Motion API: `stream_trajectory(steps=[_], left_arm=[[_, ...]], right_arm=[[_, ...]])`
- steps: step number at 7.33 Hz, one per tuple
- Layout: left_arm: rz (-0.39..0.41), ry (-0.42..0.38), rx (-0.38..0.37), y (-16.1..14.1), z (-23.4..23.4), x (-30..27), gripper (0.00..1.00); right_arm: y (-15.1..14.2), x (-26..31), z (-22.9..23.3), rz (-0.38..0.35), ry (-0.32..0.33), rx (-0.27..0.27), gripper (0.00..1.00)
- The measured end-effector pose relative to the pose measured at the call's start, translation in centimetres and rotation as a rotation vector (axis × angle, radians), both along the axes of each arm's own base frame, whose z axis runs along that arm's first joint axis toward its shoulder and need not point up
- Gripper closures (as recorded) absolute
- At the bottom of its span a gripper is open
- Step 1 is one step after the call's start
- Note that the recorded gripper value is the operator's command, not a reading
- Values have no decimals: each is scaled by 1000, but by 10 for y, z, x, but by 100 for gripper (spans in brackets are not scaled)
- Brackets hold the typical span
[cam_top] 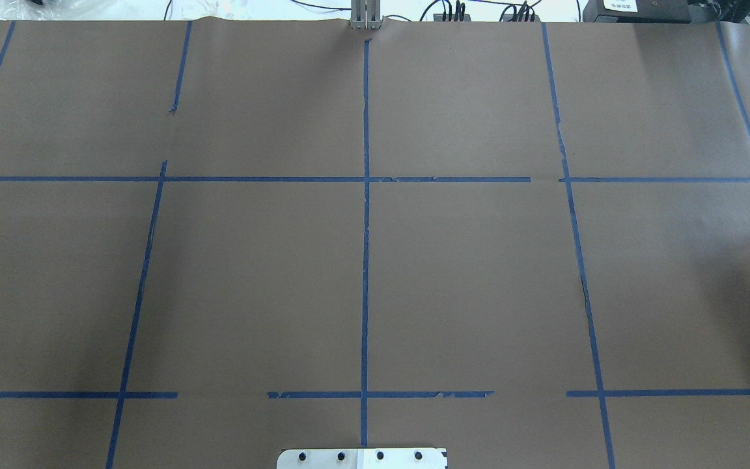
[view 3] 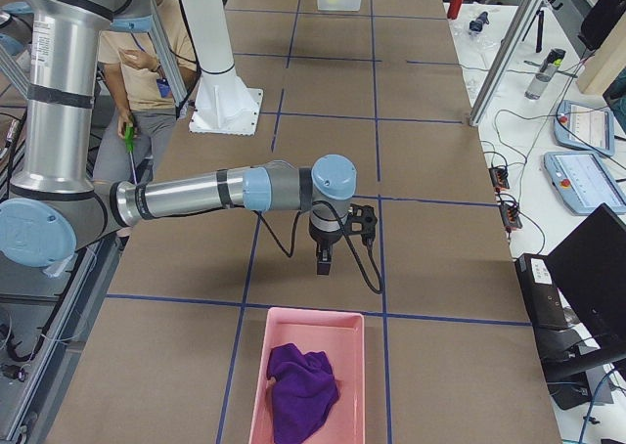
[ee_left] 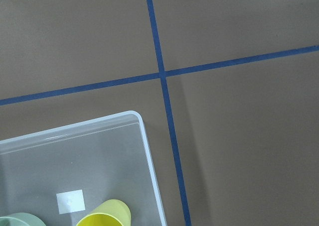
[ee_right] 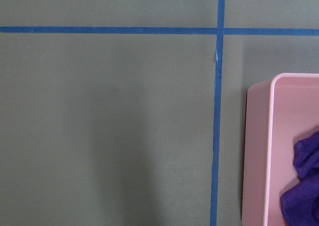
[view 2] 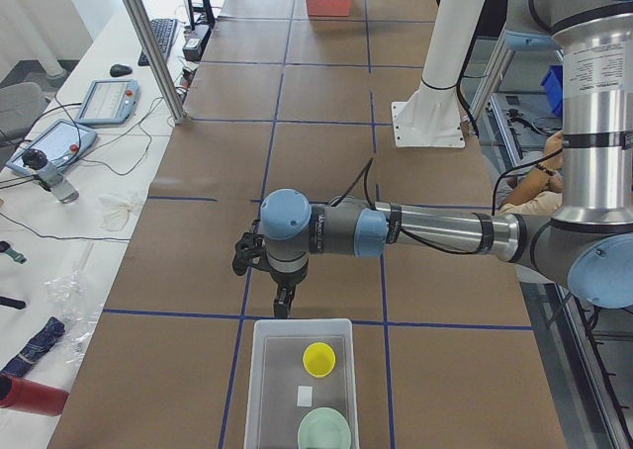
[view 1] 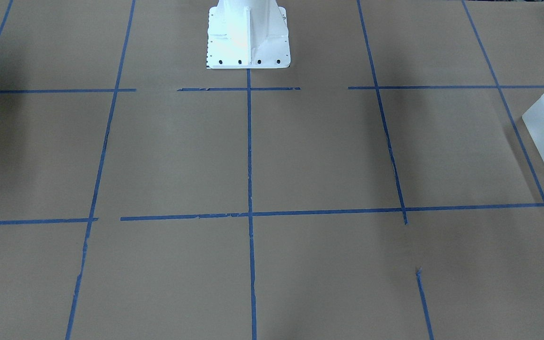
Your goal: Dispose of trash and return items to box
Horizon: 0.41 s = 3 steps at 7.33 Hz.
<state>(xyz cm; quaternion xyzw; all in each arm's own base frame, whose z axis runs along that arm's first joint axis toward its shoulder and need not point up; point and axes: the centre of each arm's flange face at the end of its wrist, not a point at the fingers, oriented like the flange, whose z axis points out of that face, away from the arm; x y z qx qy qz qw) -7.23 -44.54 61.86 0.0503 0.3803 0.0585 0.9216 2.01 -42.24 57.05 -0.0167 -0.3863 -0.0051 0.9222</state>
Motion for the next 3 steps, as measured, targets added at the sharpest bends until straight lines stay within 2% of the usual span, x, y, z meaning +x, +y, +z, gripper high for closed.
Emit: stream_trajectory(steps=[3], left_arm=[[1, 2, 4, -5, 0, 0, 0]], right_arm=[[-1, 0, -1, 12, -6, -12, 0]])
